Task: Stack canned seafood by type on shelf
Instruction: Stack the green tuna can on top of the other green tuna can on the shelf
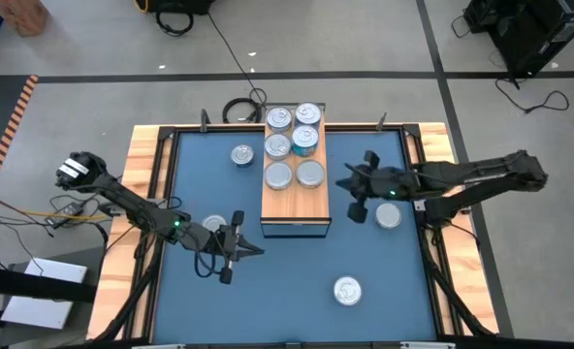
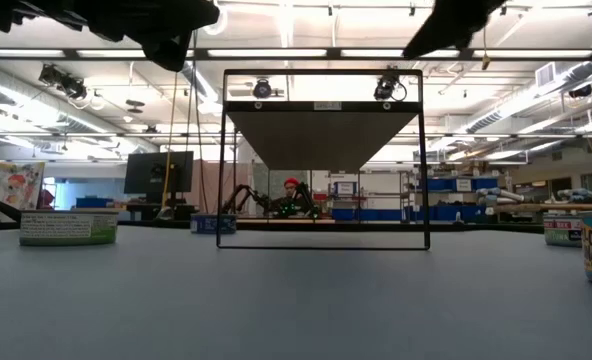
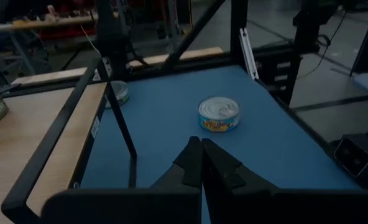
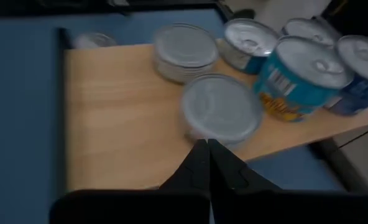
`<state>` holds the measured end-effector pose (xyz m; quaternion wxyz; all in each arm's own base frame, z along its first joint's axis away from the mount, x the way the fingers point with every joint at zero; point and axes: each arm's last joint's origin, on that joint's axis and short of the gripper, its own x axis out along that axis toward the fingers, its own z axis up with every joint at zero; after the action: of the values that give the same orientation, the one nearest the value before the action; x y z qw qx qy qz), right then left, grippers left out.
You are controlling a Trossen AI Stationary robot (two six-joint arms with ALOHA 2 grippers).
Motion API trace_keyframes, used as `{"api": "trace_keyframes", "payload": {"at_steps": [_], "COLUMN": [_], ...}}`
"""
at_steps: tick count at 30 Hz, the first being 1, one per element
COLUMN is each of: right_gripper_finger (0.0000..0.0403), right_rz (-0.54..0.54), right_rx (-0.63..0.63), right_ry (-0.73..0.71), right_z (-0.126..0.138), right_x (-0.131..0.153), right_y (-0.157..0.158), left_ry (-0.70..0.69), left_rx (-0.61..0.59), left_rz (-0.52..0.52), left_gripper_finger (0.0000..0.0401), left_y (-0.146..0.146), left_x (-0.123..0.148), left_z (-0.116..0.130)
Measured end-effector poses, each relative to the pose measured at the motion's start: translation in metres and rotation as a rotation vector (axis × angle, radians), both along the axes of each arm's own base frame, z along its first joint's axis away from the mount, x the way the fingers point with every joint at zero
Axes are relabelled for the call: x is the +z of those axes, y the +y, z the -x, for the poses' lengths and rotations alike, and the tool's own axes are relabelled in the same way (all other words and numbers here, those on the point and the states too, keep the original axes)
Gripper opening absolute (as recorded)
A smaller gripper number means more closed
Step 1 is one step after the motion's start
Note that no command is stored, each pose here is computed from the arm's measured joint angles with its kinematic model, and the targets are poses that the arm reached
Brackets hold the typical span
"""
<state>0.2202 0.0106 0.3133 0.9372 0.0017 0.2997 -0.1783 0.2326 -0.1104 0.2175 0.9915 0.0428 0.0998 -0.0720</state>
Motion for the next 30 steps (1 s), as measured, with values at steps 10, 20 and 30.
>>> {"api": "trace_keyframes", "payload": {"at_steps": [10,20,30], "right_gripper_finger": [0.0001,0.0002,0.0002], "right_rz": [-0.087,-0.171,-0.200], "right_rx": [0.041,0.082,0.139], "right_ry": [0.066,0.135,0.150], "right_z": [0.023,0.036,0.047], "right_x": [-0.011,-0.021,-0.025], "right_y": [0.038,0.068,0.092], "left_ry": [0.093,0.291,0.438], "left_rx": [-0.074,-0.102,-0.084], "left_rz": [-0.036,-0.009,-0.039], "left_gripper_finger": [0.0006,0.0006,0.0006], "left_y": [-0.004,-0.006,-0.007], "left_x": [0.010,0.013,0.024], "left_z": [-0.003,-0.002,0.000]}}
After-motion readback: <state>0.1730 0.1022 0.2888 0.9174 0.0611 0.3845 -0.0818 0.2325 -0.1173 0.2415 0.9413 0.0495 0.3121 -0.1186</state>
